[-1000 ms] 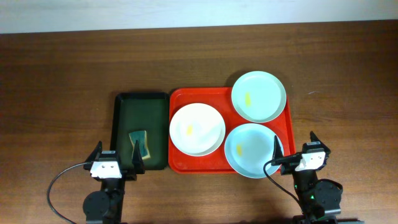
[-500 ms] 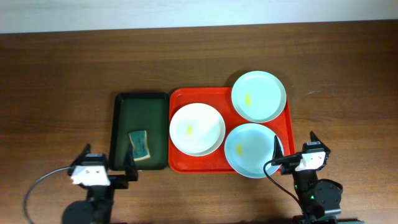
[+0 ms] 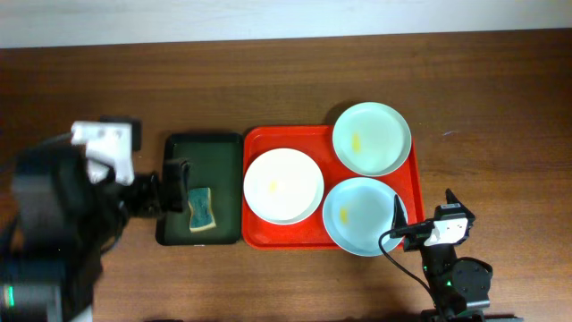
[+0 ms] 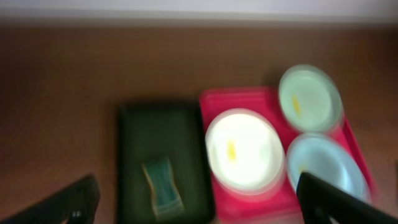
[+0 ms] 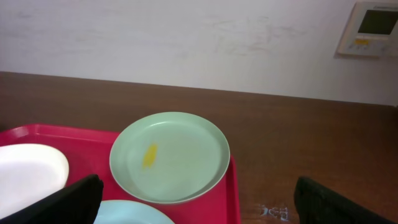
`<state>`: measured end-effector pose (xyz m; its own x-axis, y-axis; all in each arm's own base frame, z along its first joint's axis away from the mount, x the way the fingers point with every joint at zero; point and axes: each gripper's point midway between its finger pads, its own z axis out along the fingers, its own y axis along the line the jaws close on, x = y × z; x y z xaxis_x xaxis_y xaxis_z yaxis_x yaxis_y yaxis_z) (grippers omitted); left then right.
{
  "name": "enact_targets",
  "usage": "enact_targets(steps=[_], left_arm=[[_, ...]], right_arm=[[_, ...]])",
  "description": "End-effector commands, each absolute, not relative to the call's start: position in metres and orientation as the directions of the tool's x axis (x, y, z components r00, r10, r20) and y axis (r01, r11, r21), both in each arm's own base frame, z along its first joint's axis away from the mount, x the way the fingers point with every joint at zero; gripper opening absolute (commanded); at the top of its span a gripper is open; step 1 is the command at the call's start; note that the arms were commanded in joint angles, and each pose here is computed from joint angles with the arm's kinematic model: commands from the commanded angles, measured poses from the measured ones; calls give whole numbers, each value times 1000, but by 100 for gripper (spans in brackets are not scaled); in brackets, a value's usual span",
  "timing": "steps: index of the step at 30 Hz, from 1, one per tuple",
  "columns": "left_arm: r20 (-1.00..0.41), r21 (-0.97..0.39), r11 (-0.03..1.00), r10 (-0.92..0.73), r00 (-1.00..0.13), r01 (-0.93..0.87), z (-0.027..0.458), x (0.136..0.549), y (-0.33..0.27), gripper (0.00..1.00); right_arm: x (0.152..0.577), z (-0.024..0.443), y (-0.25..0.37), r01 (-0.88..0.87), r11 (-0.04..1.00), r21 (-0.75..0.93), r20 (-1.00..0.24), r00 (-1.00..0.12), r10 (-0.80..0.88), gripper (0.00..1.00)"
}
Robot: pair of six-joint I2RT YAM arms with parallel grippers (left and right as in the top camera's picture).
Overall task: Clean dirty plates on tray and stack at the side
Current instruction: 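Lower the left gripper onto the sponge in the green tray and grasp it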
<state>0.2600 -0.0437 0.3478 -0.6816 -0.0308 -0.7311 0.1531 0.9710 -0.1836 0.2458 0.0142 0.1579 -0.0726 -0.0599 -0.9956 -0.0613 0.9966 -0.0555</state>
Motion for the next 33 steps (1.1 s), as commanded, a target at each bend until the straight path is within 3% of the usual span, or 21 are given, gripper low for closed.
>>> enact_targets(steps=[1, 2, 4, 5, 6, 7, 8, 13, 16, 21, 22, 25, 31, 33], left_arm=[[-507, -432, 873, -25, -862, 228, 325, 268, -88, 99], [-421, -489, 848, -22, -907, 206, 311, 269, -96, 99], [-279, -465, 878, -20, -960, 117, 280, 270, -88, 99], [-187, -445, 893, -19, -982, 67, 262, 268, -83, 92], [-90, -384, 923, -21, -996, 16, 241, 267, -72, 24], [-56, -354, 935, -21, -998, 0, 234, 267, -67, 9], [-34, -328, 944, -23, -999, -10, 228, 267, -62, 0], [-4, -142, 977, -161, -987, -159, 201, 266, -30, 0], [22, -120, 978, -170, -985, -171, 175, 258, -28, 2], [50, -113, 967, -226, -973, -230, 117, 256, -28, 15], [46, -114, 967, -225, -973, -229, 106, 256, -28, 23], [4, -124, 967, -225, -974, -224, 87, 264, -28, 33], [-68, -143, 966, -225, -972, -214, 75, 279, -28, 37], [-85, -147, 966, -225, -971, -211, 76, 284, -28, 42]], right_arm=[[246, 155, 11, -47, 998, -53, -995, -80, -56, 98], [246, 155, 11, -47, 998, -53, -995, -80, -56, 98], [246, 155, 11, -47, 998, -53, -995, -80, -56, 98], [246, 155, 11, -47, 998, -53, -995, -80, -56, 98], [246, 155, 11, -47, 998, -53, -995, -80, -56, 98], [246, 155, 11, -47, 998, -53, -995, -80, -56, 99], [246, 155, 11, -47, 998, -53, -995, -80, -56, 98], [246, 155, 11, -47, 998, -53, -995, -80, -56, 98], [246, 155, 11, -47, 998, -53, -995, -80, -56, 98], [246, 155, 11, -47, 998, -53, -995, -80, -56, 99], [246, 155, 11, -47, 998, -53, -995, -80, -56, 98], [246, 155, 11, -47, 998, -53, -995, -80, -56, 98], [246, 155, 11, -47, 998, -53, -995, -80, -56, 98], [246, 155, 11, -47, 998, -53, -995, -80, -56, 98]])
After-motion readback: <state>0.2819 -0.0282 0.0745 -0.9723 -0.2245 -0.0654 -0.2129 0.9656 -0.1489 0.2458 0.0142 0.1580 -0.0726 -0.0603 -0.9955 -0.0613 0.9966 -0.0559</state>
